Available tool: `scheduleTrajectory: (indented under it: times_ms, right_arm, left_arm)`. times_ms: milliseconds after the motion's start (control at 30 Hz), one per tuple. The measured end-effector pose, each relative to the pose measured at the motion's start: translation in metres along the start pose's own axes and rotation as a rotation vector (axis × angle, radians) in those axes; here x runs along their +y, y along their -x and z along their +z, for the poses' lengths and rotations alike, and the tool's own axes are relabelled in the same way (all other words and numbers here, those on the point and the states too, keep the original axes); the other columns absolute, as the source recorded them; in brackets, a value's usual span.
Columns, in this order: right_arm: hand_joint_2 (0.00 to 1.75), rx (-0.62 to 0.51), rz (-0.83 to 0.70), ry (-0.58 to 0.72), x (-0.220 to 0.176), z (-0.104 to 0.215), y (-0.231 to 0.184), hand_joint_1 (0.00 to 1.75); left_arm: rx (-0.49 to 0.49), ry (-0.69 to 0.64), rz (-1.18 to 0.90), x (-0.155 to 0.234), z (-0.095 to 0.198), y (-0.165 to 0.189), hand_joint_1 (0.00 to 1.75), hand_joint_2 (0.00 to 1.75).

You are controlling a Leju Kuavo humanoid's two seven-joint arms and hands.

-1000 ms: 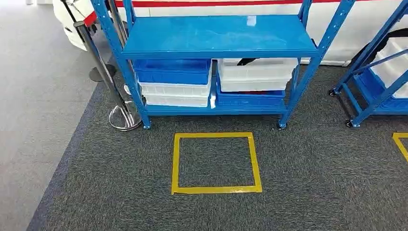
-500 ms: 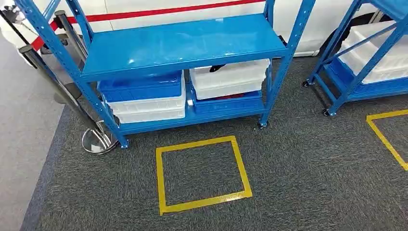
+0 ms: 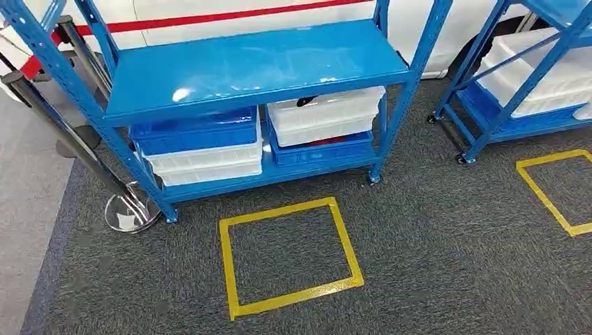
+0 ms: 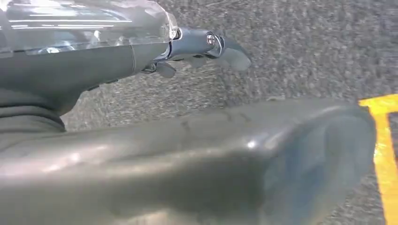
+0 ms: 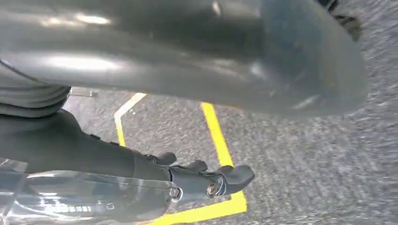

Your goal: Take the parts from the cabinet and place them on the table.

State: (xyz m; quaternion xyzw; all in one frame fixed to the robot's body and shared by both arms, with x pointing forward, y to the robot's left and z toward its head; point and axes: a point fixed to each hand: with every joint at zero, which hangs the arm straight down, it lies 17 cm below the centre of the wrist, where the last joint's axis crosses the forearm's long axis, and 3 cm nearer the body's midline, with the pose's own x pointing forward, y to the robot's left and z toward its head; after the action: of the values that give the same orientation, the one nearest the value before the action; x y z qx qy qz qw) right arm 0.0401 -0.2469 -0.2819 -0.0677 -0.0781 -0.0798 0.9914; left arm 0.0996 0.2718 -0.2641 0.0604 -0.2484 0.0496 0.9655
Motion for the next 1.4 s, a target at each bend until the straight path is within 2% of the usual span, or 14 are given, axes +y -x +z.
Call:
scheduleTrajectory:
  times_ms: [1400]
  right_arm:
    - [0.00,0.015,0.017,-0.020,0.003,0.001,0.007,0.00]
  left_arm:
    - [0.018,-0.001,-0.007,0.001,0.001,0.006,0.00,0.00]
